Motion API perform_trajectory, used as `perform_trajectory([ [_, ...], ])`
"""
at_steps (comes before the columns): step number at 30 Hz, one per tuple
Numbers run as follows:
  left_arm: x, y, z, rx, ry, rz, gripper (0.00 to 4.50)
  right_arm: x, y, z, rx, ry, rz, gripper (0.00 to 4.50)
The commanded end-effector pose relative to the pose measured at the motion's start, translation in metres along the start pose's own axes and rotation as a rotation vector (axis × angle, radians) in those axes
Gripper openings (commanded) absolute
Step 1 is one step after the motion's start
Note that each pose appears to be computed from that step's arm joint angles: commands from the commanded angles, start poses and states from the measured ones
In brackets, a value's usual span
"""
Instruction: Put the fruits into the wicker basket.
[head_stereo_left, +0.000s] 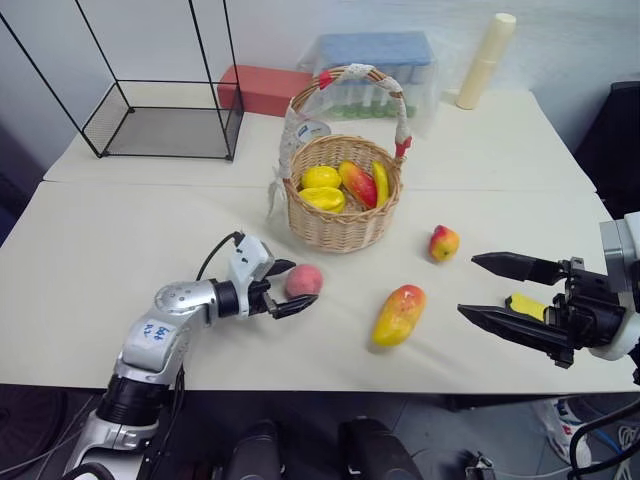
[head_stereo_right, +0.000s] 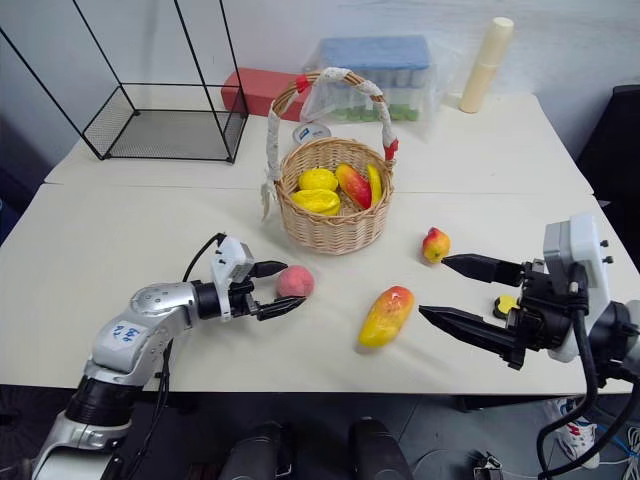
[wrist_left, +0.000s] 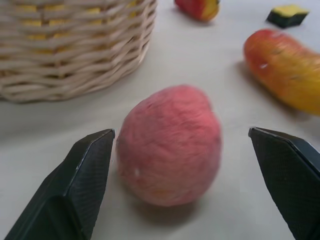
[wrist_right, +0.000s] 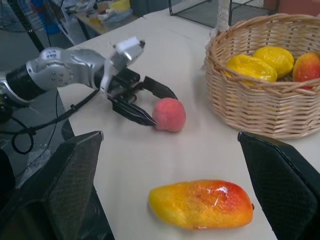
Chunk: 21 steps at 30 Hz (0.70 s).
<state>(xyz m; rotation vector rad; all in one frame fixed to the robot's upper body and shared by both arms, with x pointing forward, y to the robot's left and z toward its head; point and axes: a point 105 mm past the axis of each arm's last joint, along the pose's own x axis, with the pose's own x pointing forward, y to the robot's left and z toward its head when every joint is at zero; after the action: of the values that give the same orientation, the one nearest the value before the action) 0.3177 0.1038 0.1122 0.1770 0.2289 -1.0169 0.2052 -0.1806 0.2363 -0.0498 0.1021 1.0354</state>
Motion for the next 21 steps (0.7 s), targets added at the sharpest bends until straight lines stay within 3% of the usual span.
perform_trajectory([
  [1,0.001,-0.001,0.009,0.085,-0.003,-0.019,3.77,0.004,0.006,0.007,-0.038,-0.015,0.017,4.5],
  [4,-0.001,-0.004,0.012,0.107,0.007,-0.049,2.87,0.004,0.005,0.008,-0.04,-0.013,0.011,4.5],
  [9,-0.024,-0.024,0.066,0.075,-0.192,-0.236,2.87,0.005,0.003,0.013,-0.049,-0.035,-0.011,4.5],
  [11,-0.024,-0.012,0.1,0.008,-0.283,-0.182,2.87,0.007,-0.002,0.016,-0.061,-0.054,-0.037,4.5],
  [15,-0.006,0.012,0.146,-0.077,-0.338,0.006,2.87,0.01,-0.008,0.023,-0.049,-0.1,-0.057,4.5],
  [18,0.004,0.014,0.164,-0.1,-0.362,0.052,2.87,0.011,-0.01,0.022,-0.053,-0.098,-0.067,4.5],
  [21,0.035,0.035,0.165,-0.136,-0.246,0.218,2.87,0.015,-0.01,0.02,-0.057,-0.1,-0.074,4.5],
])
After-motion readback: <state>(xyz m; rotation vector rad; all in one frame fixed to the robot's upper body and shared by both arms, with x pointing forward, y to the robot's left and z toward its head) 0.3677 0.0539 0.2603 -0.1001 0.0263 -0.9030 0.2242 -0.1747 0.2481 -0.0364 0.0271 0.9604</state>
